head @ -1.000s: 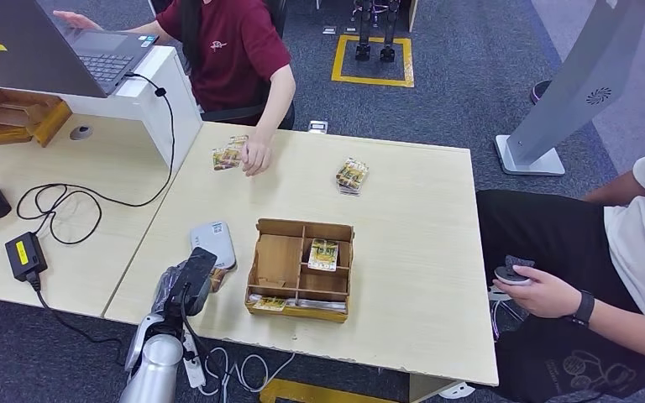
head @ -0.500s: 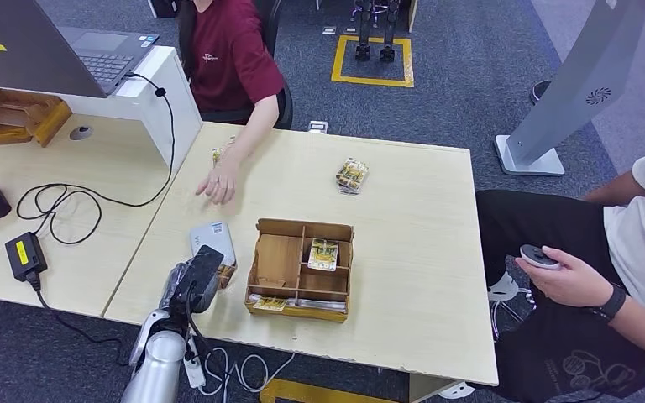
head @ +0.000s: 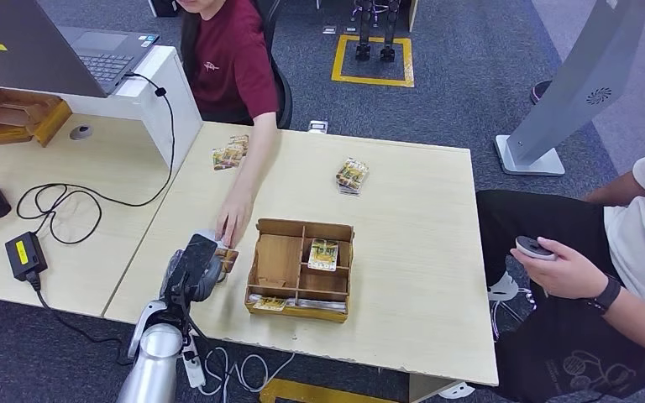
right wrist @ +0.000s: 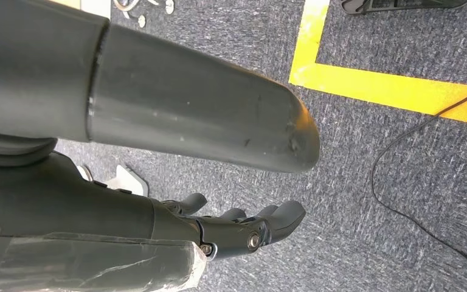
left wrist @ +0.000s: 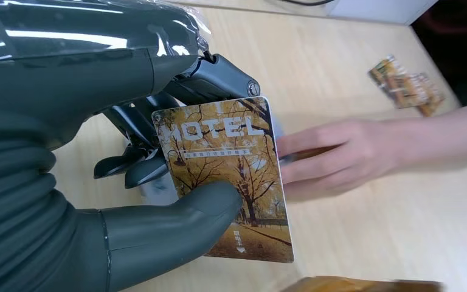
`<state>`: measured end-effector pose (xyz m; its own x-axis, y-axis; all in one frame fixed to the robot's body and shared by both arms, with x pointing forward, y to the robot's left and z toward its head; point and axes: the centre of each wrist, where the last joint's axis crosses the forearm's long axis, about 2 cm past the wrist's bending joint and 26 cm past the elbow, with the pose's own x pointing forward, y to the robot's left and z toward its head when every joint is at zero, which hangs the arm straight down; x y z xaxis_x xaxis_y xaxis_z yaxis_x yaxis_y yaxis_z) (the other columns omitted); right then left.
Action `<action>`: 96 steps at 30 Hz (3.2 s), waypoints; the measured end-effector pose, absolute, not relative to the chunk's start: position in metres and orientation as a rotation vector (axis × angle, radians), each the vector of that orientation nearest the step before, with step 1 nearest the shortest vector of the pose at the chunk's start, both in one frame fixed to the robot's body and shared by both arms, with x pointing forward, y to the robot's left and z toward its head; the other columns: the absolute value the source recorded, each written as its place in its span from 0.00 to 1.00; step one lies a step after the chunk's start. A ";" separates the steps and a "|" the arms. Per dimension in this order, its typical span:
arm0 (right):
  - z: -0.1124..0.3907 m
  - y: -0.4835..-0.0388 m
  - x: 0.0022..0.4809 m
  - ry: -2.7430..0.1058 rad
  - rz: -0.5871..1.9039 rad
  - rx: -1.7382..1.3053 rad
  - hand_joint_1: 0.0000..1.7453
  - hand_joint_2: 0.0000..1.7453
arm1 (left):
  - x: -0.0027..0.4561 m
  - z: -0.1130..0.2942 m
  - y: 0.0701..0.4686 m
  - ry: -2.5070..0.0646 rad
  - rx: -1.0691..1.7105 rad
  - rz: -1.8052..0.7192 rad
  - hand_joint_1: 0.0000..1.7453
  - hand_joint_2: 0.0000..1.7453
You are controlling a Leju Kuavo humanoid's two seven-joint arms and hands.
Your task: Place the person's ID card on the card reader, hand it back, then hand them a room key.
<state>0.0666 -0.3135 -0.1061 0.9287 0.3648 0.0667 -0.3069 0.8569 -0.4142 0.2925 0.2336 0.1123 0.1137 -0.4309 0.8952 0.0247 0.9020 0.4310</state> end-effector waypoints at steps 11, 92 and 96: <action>-0.106 -0.313 0.067 -0.146 0.374 -0.409 0.00 0.00 | 0.313 0.141 0.238 -1.412 0.526 -0.377 1.00 1.00; -0.106 -0.314 0.070 -0.173 0.415 -0.410 0.00 0.00 | 0.328 0.118 0.265 -1.164 0.762 -0.450 1.00 1.00; -0.106 -0.314 0.070 -0.170 0.415 -0.411 0.00 0.00 | 0.328 0.117 0.263 -1.248 0.639 -0.396 1.00 1.00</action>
